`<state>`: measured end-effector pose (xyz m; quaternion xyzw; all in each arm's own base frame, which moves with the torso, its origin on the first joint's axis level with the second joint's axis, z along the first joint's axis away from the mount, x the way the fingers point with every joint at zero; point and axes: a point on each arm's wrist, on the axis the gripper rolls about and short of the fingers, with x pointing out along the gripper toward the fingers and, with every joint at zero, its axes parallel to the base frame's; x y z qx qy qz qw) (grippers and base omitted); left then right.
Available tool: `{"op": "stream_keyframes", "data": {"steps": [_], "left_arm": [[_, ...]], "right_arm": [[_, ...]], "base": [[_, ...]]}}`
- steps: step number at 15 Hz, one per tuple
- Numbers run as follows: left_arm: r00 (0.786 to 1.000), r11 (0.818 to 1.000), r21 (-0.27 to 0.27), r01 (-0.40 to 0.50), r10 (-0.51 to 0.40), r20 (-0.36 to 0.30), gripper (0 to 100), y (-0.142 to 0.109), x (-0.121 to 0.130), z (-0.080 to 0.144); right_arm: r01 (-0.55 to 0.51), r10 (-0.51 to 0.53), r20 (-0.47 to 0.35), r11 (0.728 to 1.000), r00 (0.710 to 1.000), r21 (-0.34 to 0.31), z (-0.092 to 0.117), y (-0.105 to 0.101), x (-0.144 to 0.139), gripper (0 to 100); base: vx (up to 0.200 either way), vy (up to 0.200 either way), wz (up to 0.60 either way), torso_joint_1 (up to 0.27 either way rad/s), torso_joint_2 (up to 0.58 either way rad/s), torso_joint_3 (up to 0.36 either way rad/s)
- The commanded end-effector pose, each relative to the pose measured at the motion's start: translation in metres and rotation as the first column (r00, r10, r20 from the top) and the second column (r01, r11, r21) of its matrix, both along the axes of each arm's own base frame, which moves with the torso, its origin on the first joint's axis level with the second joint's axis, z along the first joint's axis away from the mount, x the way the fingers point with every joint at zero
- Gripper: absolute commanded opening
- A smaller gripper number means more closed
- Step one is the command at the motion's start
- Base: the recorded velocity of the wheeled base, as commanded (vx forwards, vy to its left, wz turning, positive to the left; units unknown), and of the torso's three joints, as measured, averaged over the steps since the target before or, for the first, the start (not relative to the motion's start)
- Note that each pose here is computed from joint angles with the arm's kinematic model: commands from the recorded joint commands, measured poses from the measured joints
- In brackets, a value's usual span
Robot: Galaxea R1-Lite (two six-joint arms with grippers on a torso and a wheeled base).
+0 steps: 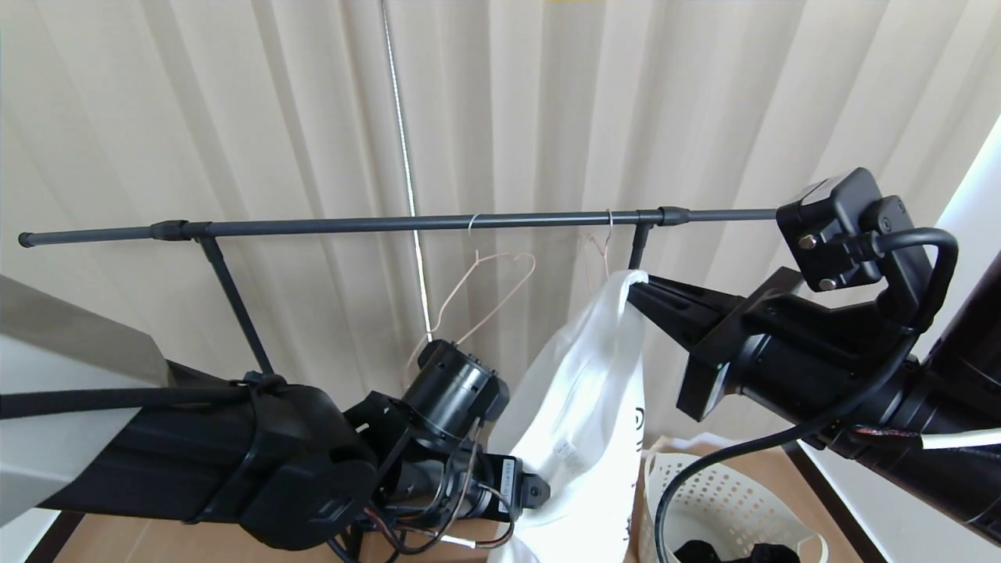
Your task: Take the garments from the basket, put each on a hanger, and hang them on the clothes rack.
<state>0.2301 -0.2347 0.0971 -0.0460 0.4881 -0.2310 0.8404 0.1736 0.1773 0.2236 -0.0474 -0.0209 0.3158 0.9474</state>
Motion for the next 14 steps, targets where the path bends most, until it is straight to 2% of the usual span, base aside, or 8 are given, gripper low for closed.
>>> {"op": "stream_keyframes", "data": {"steps": [1,3,4,7,8,11,14], "left_arm": [[1.0,0.999,0.038,0.001,-0.001,0.008,100,0.0,-0.009,-0.004],[1.0,0.998,0.057,-0.002,0.0,0.031,100,0.0,-0.02,-0.002],[0.999,0.999,0.049,0.005,-0.007,0.043,0,0.002,-0.026,0.004],[0.995,1.0,-0.01,0.008,-0.007,0.101,0,0.01,-0.035,0.03],[0.99,0.999,-0.047,0.009,-0.002,0.141,0,0.015,-0.038,0.046],[0.968,0.998,-0.057,-0.037,0.049,0.244,0,0.016,-0.034,0.067],[0.951,0.994,-0.082,-0.073,0.094,0.294,0,0.014,-0.025,0.082]], "right_arm": [[0.043,-0.043,0.018,0.999,0.999,0.018,0.006,-0.011,0.004,0],[0.108,-0.109,0.021,0.994,0.994,0.019,0.007,-0.022,0.015,0],[0.145,-0.145,0.02,0.989,0.989,0.013,0.006,-0.029,0.021,0],[0.201,-0.201,0.019,0.98,0.979,-0.006,0.004,-0.039,0.031,0],[0.204,-0.204,0.012,0.979,0.979,-0.015,0.002,-0.039,0.031,0],[0.206,-0.206,0.018,0.975,0.978,-0.081,-0.007,-0.039,0.031,0],[0.191,-0.19,0.02,0.967,0.981,-0.166,-0.021,-0.04,0.025,0]], "base": [[0.0,0.0,0.0,0.0,0.0,0.0],[0.0,0.0,0.0,0.0,0.0,0.0],[0.0,0.0,0.0,0.0,0.0,0.0],[0.0,0.0,0.0,0.0,0.0,0.0],[0.0,0.0,0.0,0.0,0.0,0.0],[0.0,0.0,0.0,0.0,0.0,0.0],[0.0,0.0,0.0,0.0,0.0,0.0]]}}
